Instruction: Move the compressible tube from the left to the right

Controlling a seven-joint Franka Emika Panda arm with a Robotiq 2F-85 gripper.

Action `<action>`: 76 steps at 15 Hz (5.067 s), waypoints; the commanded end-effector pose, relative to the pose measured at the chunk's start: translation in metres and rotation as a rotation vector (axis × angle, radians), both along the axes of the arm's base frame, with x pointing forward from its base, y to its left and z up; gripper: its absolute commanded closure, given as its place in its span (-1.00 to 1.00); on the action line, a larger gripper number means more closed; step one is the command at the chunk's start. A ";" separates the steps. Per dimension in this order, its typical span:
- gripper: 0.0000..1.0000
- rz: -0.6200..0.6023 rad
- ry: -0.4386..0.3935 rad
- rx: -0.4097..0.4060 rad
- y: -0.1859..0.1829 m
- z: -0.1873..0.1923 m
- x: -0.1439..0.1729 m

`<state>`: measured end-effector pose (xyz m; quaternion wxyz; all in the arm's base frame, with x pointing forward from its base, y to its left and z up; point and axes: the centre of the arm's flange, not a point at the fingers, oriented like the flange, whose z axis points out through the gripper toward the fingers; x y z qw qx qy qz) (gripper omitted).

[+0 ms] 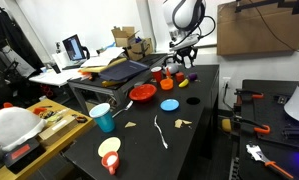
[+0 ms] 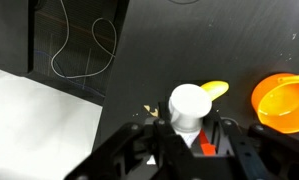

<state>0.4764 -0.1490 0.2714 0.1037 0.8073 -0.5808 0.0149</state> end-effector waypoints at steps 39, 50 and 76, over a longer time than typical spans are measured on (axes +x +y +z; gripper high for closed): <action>0.77 -0.006 -0.042 -0.244 -0.083 -0.005 0.045; 0.77 -0.251 -0.060 -0.361 -0.155 -0.065 0.091; -1.00 -0.162 -0.041 -0.421 -0.187 -0.003 0.069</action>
